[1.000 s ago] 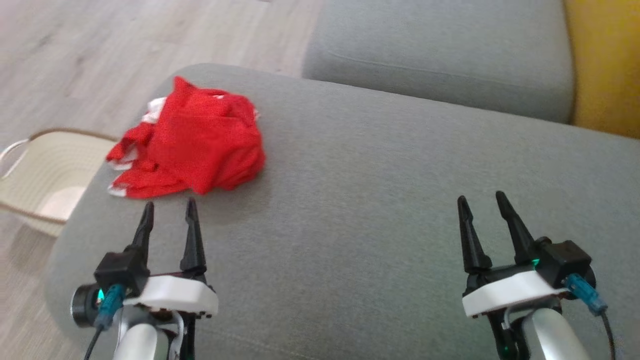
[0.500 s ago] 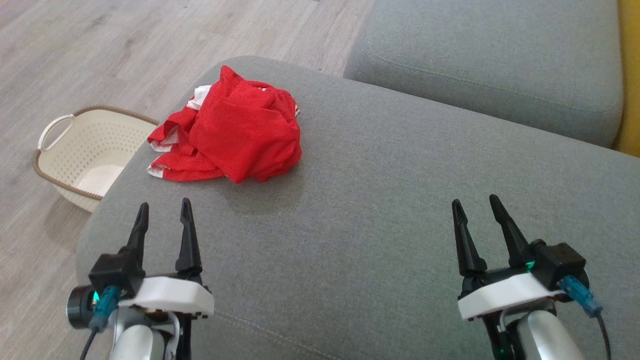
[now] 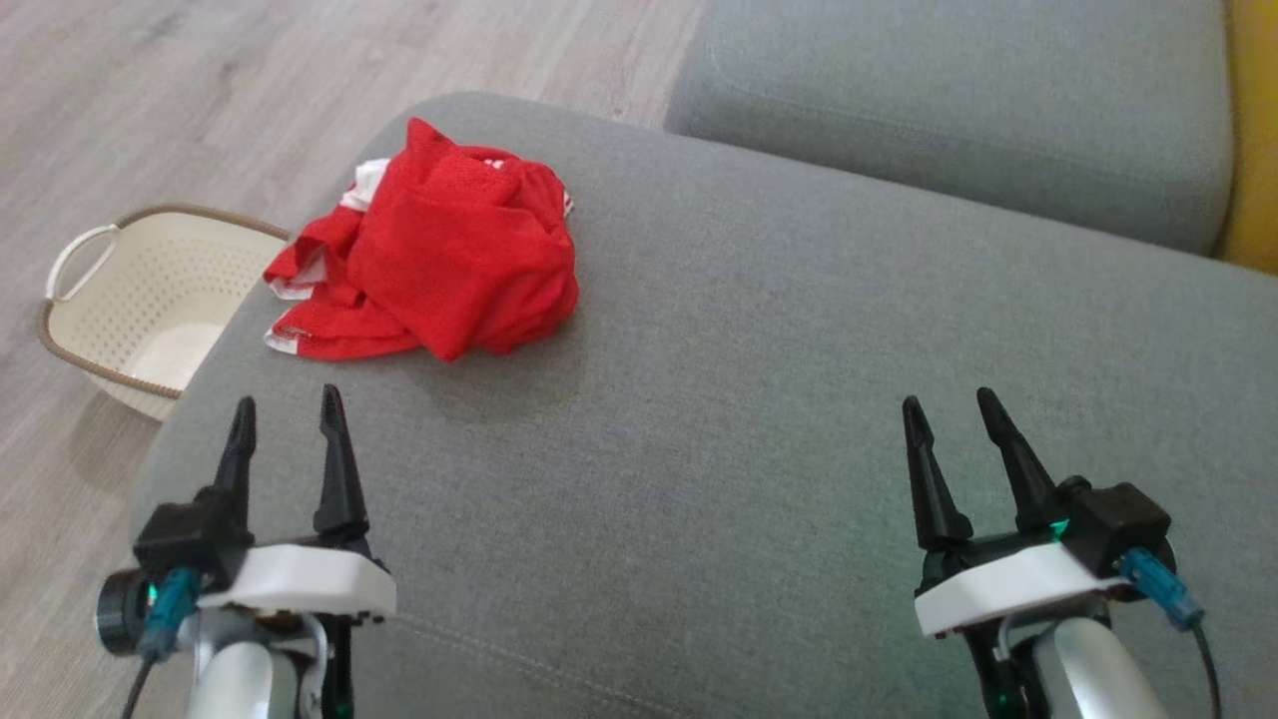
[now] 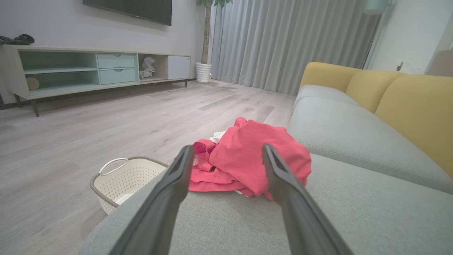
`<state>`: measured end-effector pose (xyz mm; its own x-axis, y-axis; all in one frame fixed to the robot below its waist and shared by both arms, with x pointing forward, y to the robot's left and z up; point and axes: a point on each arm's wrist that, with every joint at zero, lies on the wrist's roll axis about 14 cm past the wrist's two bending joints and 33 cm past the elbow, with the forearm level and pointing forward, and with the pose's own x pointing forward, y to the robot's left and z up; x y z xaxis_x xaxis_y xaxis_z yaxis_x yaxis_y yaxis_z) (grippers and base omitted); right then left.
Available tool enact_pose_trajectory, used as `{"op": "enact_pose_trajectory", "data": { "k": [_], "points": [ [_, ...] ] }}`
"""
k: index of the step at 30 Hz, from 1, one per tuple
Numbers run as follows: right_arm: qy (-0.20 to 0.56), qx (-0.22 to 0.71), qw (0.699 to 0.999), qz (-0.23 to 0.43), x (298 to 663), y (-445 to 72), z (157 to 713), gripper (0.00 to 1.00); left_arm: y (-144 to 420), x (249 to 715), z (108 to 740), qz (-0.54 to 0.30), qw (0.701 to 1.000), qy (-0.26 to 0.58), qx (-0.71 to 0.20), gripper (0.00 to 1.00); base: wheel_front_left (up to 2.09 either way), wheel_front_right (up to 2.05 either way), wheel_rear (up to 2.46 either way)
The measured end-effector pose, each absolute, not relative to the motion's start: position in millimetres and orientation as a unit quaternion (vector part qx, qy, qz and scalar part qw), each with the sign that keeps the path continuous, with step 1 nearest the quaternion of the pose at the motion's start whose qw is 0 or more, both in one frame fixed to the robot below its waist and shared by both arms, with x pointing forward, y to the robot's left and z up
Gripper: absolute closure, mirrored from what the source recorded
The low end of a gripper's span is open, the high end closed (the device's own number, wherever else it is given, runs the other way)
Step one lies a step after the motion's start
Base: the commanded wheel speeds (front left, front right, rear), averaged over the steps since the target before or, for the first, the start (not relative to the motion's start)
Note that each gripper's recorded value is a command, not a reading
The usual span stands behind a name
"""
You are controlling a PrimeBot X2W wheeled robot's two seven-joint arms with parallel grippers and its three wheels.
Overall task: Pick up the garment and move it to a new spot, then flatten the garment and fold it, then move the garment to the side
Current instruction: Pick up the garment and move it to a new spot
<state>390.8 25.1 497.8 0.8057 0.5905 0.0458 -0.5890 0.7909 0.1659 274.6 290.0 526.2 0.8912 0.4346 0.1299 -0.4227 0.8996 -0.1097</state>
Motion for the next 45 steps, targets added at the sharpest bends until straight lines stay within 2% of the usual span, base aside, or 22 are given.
{"op": "enact_pose_trajectory", "data": {
  "k": [5,11,21,33,34,35,39,45],
  "points": [
    [0.003,0.08,0.953,0.291,402.9,11.4,492.7,0.0,297.0,293.2,525.2,0.21,0.975,-0.066,-0.022,0.0,0.0,0.0,0.0],
    [-0.014,0.072,0.965,0.25,433.1,-13.7,498.0,0.0,310.3,338.9,516.2,0.175,0.984,-0.032,0.017,0.0,0.0,0.0,0.0],
    [-0.008,0.06,0.978,0.198,469.2,-50.4,487.3,0.0,328.1,437.6,473.7,0.117,0.986,0.117,0.025,0.0,0.0,0.0,0.0],
    [0.017,0.052,0.988,0.147,475.4,-90.9,461.5,0.0,327.0,485.3,402.4,0.085,0.957,0.275,0.041,0.0,0.0,0.0,0.0],
    [0.021,0.051,0.988,0.143,475.2,-94.1,458.9,0.0,327.0,487.6,397.6,0.084,0.954,0.283,0.041,0.19,0.0,0.0,0.0],
    [0.023,0.05,0.989,0.139,475.0,-97.2,456.8,0.0,326.5,489.5,393.2,0.084,0.952,0.291,0.041,1.0,0.0,0.0,0.0],
    [0.026,0.048,0.99,0.128,475.0,-105.6,452.7,0.0,324.8,498.0,386.5,0.084,0.951,0.292,0.049,1.0,0.0,0.0,0.0],
    [0.016,0.047,0.99,0.129,473.0,-104.9,460.4,0.0,332.6,507.4,423.9,0.106,0.973,0.196,0.059,1.0,0.0,0.0,0.0]
  ]
}}
